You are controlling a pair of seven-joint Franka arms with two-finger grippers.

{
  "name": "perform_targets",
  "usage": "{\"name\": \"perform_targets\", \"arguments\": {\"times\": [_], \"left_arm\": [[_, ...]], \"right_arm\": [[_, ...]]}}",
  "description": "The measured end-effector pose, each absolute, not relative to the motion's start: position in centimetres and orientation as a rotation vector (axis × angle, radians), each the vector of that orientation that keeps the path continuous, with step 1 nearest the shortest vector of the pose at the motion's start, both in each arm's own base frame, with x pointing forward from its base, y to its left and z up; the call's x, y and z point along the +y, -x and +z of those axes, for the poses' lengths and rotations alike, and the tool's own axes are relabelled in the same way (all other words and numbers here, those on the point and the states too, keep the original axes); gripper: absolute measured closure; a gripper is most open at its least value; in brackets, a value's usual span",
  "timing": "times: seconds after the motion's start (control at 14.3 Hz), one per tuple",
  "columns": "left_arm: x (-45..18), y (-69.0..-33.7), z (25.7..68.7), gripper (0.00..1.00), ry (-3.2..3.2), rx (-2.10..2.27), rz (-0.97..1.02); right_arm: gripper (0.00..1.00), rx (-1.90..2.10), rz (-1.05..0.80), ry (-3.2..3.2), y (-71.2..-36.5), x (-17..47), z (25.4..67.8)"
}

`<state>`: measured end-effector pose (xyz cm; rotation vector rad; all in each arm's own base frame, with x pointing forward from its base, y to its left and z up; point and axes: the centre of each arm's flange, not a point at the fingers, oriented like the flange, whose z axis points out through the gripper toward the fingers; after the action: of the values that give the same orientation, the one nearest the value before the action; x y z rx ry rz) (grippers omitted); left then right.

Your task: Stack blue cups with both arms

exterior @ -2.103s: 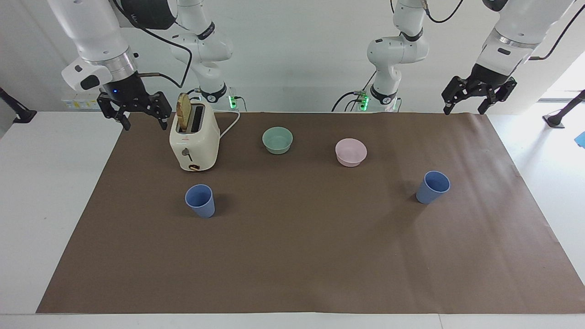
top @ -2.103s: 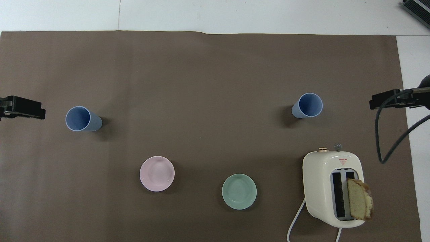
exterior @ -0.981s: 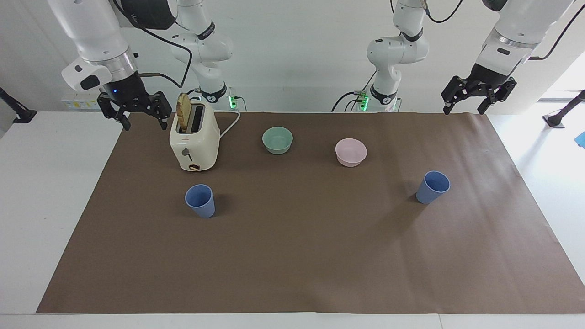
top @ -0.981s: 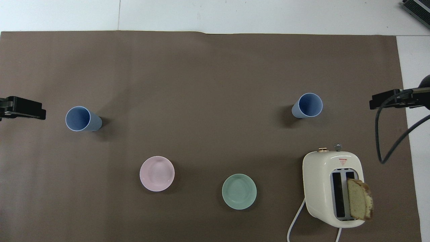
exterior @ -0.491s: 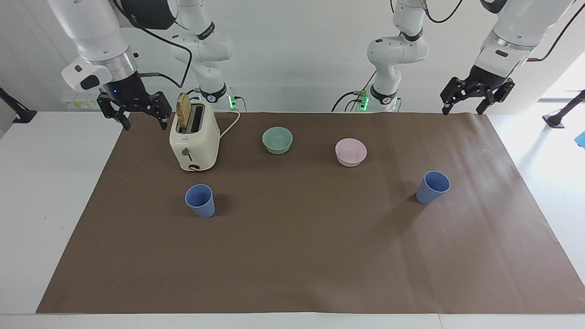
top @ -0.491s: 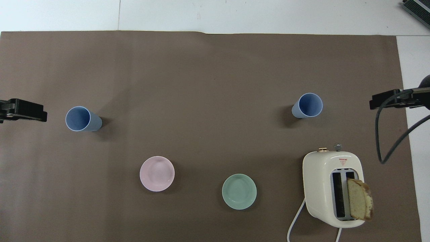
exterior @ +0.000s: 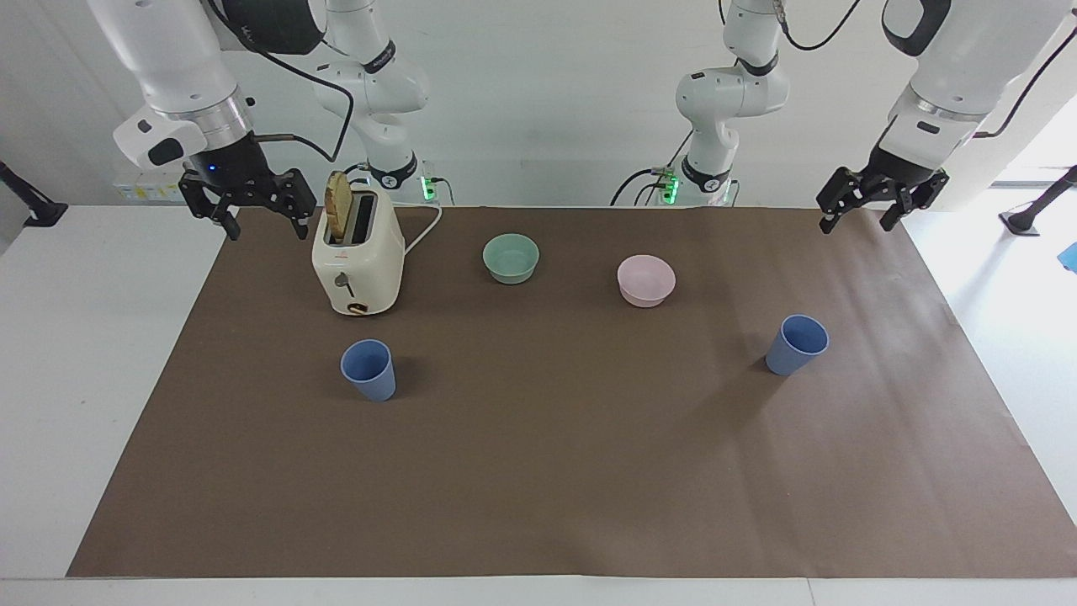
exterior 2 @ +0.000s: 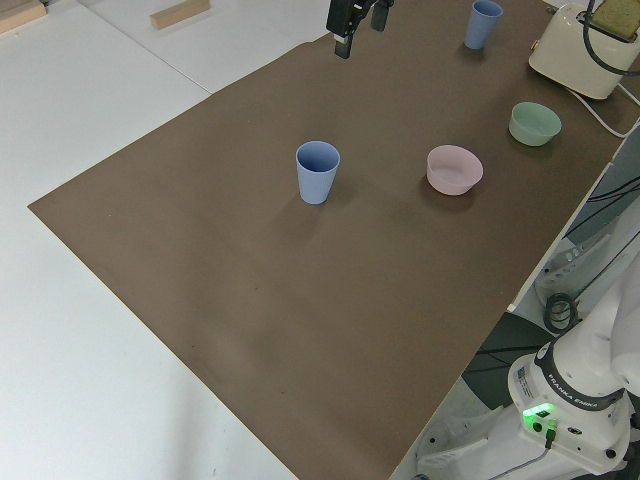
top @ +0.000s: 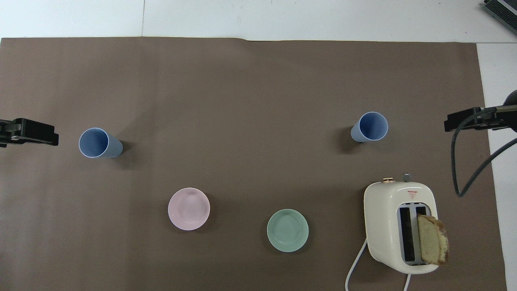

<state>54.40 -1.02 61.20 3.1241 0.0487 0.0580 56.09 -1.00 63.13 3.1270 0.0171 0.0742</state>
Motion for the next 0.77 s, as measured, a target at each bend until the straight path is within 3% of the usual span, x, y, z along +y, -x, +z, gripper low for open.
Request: {"name": "perform_targets", "arguments": {"times": [0.35,0.77], "left_arm": [[3.7,-56.4,52.6,0.00,-3.116,0.181,0.075],[4.6,-58.9,41.9,0.00,-3.096,0.278,0.016]], "right_arm": [[0.00,0.017,0.074,-3.127,-56.1,-1.0,63.1],[0.00,0.017,0.074,-3.127,-56.1,-1.0,63.1]]}}
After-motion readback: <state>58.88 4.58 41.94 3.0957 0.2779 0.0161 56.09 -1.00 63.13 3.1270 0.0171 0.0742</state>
